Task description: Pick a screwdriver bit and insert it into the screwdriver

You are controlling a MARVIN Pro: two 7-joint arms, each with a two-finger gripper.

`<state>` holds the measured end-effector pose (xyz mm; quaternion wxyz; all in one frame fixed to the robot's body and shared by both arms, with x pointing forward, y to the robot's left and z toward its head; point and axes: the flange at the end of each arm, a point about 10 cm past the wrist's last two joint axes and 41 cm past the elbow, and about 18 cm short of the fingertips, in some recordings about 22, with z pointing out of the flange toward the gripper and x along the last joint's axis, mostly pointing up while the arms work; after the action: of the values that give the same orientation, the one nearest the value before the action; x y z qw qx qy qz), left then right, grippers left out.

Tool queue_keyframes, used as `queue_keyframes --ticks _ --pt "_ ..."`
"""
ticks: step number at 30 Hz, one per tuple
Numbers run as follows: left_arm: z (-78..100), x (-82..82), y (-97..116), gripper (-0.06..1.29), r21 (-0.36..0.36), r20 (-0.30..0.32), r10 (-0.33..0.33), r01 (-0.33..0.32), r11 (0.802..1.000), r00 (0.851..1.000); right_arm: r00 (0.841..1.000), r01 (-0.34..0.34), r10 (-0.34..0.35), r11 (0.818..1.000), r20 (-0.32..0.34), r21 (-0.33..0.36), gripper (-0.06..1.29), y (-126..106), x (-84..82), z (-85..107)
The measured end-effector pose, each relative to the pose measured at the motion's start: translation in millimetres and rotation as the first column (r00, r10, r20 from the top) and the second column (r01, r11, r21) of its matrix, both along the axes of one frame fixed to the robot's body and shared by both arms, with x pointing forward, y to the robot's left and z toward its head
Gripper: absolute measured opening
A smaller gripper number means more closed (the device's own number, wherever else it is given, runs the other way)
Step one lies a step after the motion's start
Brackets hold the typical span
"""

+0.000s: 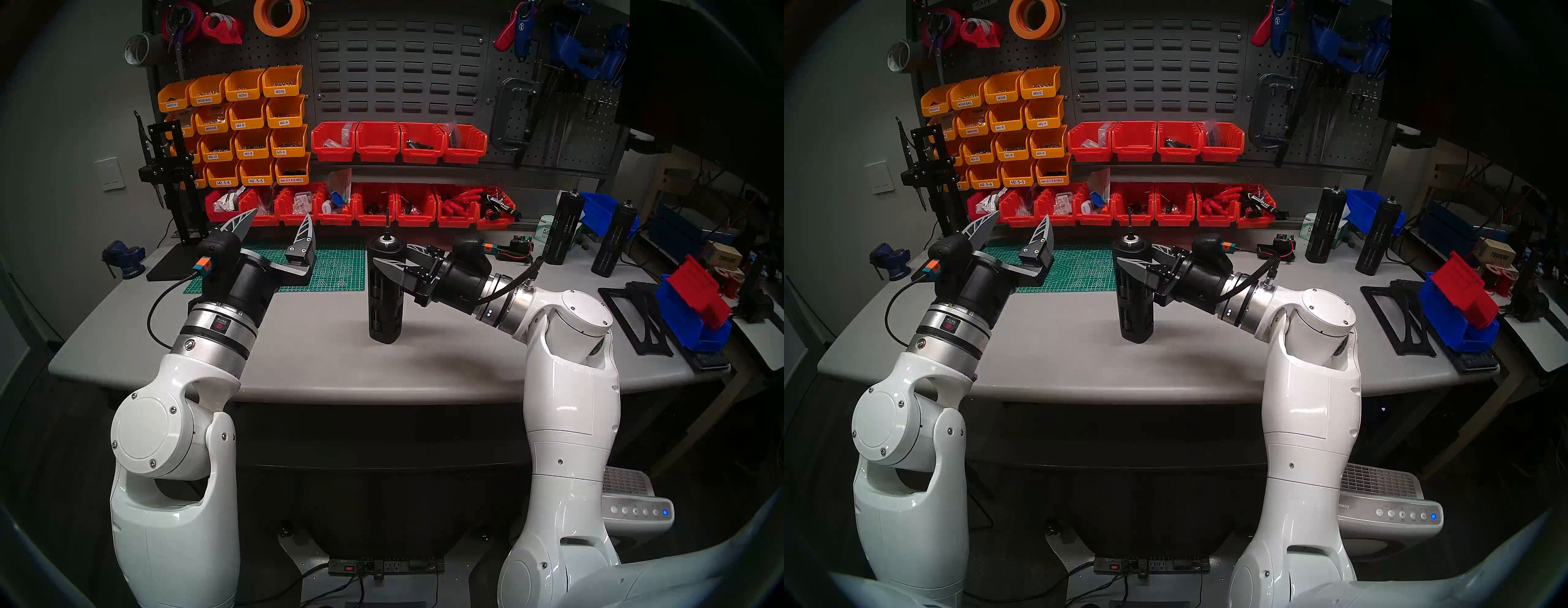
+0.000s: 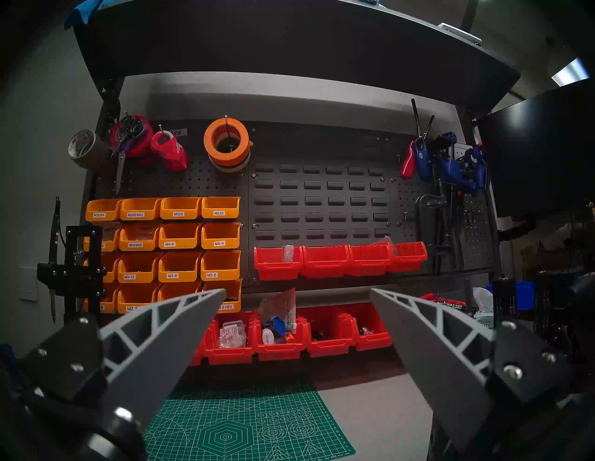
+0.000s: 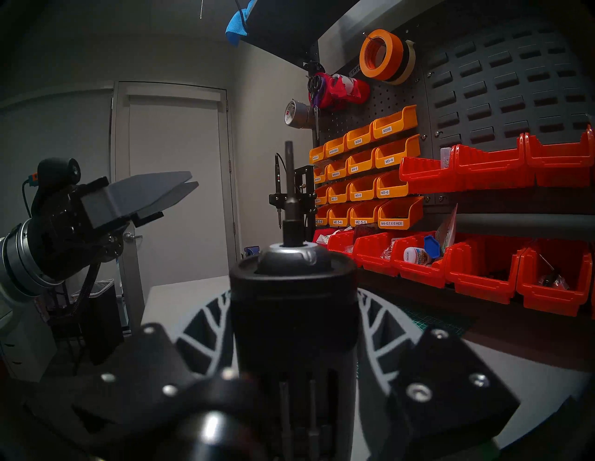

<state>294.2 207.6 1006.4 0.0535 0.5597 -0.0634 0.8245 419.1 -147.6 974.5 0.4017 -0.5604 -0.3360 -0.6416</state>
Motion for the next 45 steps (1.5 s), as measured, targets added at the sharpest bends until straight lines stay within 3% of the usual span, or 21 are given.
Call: queue_keyframes --ticks 5,6,18,29,33,35,37,41,45 --pt "0.6 0.5 -0.3 1.21 -0.003 0.002 0.002 -0.002 1.0 1.0 1.0 -0.007 0.007 1.0 0.013 0.003 1.2 -0.2 -1.2 4.1" --pt "0.7 0.5 -0.3 1.21 -0.003 0.002 0.003 -0.003 1.0 1.0 1.0 -0.008 0.008 1.0 0.014 0.004 1.21 -0.3 -1.3 4.7" --pt "2.7 3.4 0.3 1.21 -0.01 0.008 0.014 -0.014 1.0 1.0 0.999 -0.007 0.006 1.0 0.033 0.025 1.21 -8.0 -4.7 15.7" --pt "5.0 10.7 -1.2 1.21 -0.013 0.019 0.021 -0.021 1.0 1.0 0.994 0.007 -0.013 0.998 0.106 0.055 1.21 -22.7 -19.8 45.3" --pt "5.0 14.4 -0.6 1.21 0.003 0.027 0.044 -0.044 0.999 0.999 0.99 0.043 -0.051 0.997 0.13 0.064 1.21 -33.7 -25.7 53.9" --pt "4.4 18.2 0.1 1.21 0.034 0.043 0.079 -0.08 0.996 0.996 0.982 0.107 -0.117 0.991 0.149 0.074 1.21 -50.3 -31.6 60.6" --pt "4.2 19.0 0.2 1.21 0.041 0.048 0.086 -0.088 0.995 0.995 0.979 0.123 -0.133 0.99 0.152 0.076 1.21 -54.1 -32.9 61.7" --pt "-2.7 26.9 0.1 1.21 0.09 0.08 0.153 -0.16 0.983 0.985 0.955 0.233 -0.245 0.968 0.165 0.089 1.21 -82.1 -43.8 65.1" --pt "-10.6 33.0 -0.6 1.21 0.108 0.096 0.201 -0.211 0.971 0.975 0.939 0.287 -0.299 0.953 0.167 0.094 1.21 -93.8 -49.4 64.2"
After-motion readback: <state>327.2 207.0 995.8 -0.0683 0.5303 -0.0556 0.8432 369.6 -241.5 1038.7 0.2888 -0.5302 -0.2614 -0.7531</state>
